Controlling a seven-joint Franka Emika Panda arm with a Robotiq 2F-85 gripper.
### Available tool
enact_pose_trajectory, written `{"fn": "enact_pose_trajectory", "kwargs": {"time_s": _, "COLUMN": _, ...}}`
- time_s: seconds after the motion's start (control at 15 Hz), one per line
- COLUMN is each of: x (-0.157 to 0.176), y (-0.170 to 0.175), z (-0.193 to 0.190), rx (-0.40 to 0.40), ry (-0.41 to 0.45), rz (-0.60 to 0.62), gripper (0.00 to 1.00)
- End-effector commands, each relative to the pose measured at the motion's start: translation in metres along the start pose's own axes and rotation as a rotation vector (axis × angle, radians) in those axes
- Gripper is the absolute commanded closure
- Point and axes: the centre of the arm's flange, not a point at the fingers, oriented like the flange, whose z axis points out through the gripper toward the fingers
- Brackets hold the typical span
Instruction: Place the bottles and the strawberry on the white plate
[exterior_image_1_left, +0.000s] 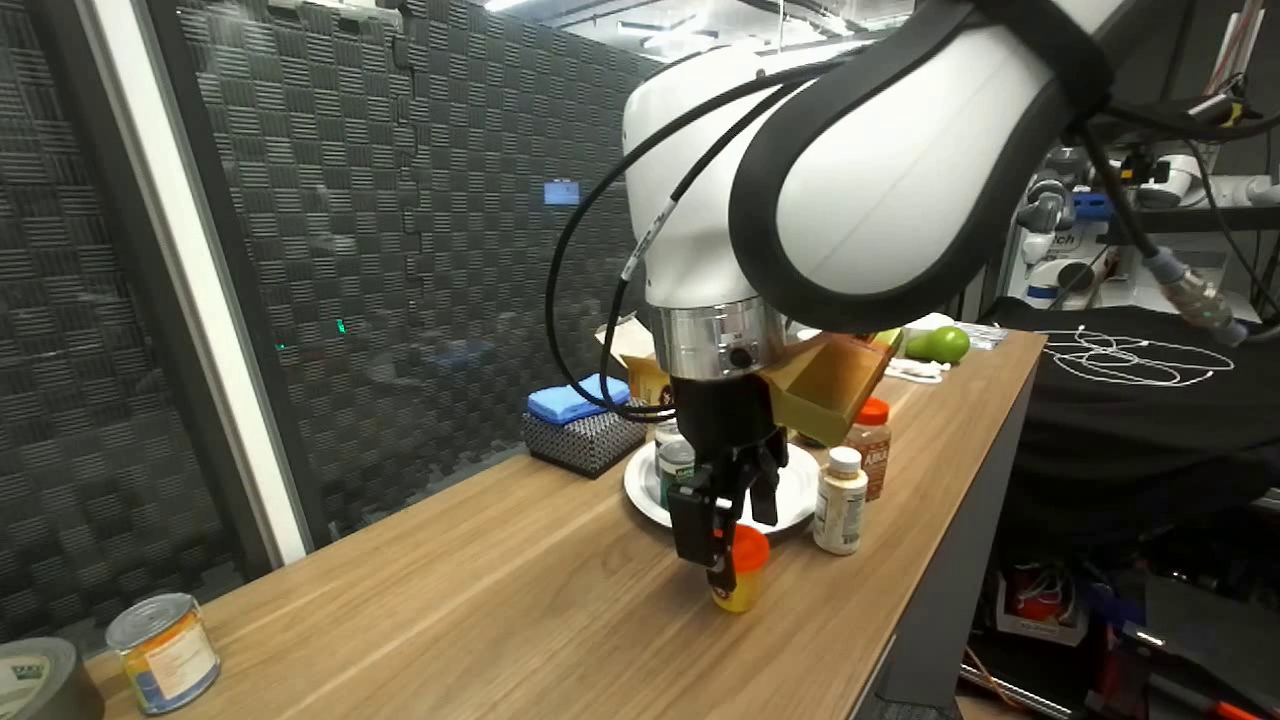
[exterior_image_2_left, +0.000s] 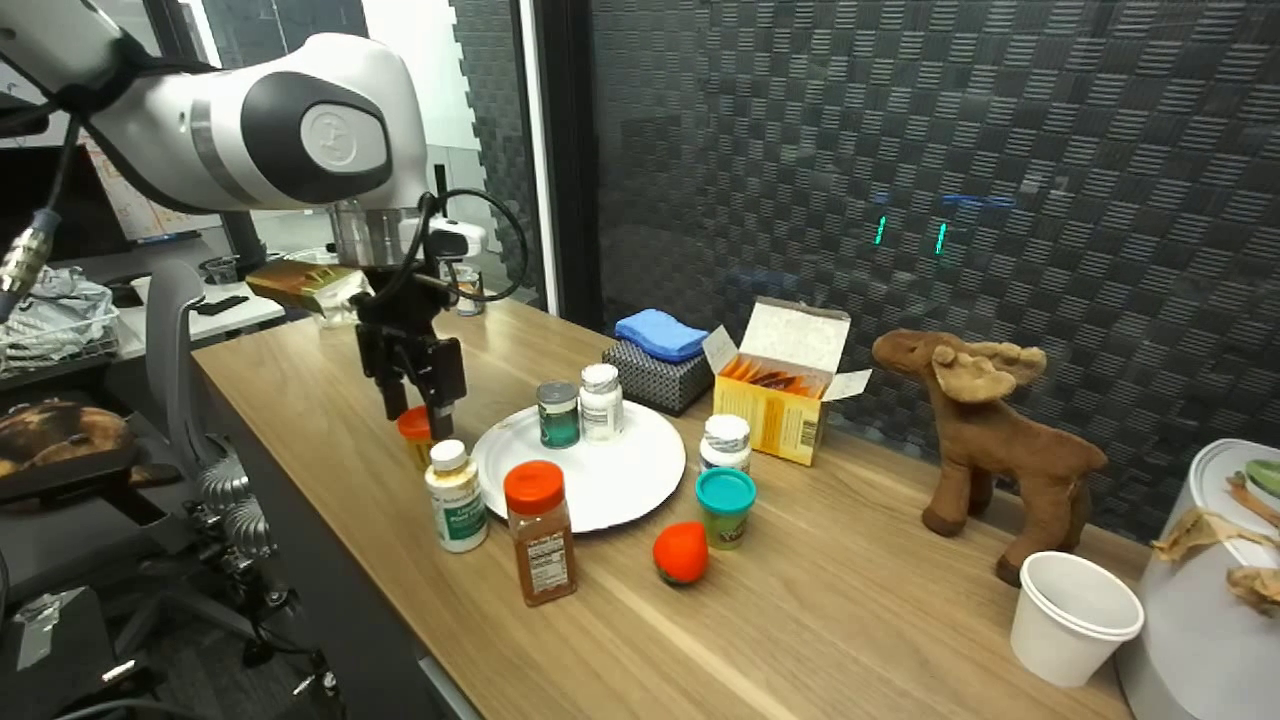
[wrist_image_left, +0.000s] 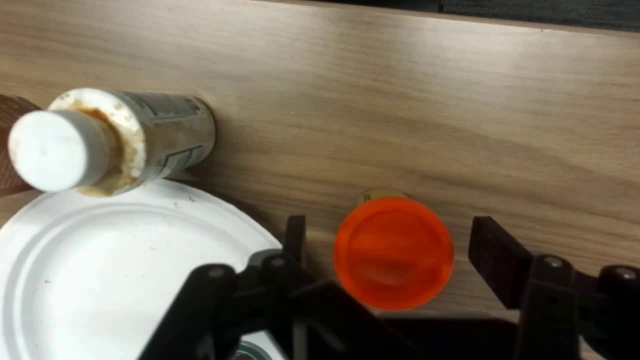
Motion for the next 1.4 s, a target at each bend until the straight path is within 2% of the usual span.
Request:
{"fn": "enact_pose_trajectory", "kwargs": {"time_s": 0.0, "x": 0.007, "y": 0.002, "z": -0.001, "rx": 0.002, "ry": 0.026, "rz": -0.019, "gripper": 0.47}}
{"fn": "enact_pose_trajectory", "kwargs": {"time_s": 0.2, "x": 0.006, "y": 0.003, "z": -0.006, "rx": -0.003, "ry": 0.036, "rz": -0.023, "gripper": 0.69}}
{"fn": "enact_pose_trajectory", "kwargs": {"time_s": 0.27, "x": 0.005, "y": 0.004, "z": -0.01, "rx": -0.012, "ry": 0.043, "rz": -0.024, "gripper": 0.71}}
{"fn": "enact_pose_trajectory", "kwargs": {"time_s": 0.53, "x": -0.008, "y": 0.016, "z": -0.05, "rx": -0.029, "ry": 0.095, "rz": 0.0, "gripper": 0.71}}
{"fn": "enact_pose_trajectory", "kwargs": {"time_s": 0.73, "x": -0.003, "y": 0.035, "z": -0.064, "rx": -0.051, "ry": 0.108, "rz": 0.021, "gripper": 0.71}}
{"fn": "enact_pose_trajectory", "kwargs": {"time_s": 1.33, "x": 0.027, "y": 0.087, "z": -0.029, "rx": -0.049, "ry": 0.041, "rz": 0.105, "gripper": 0.71}}
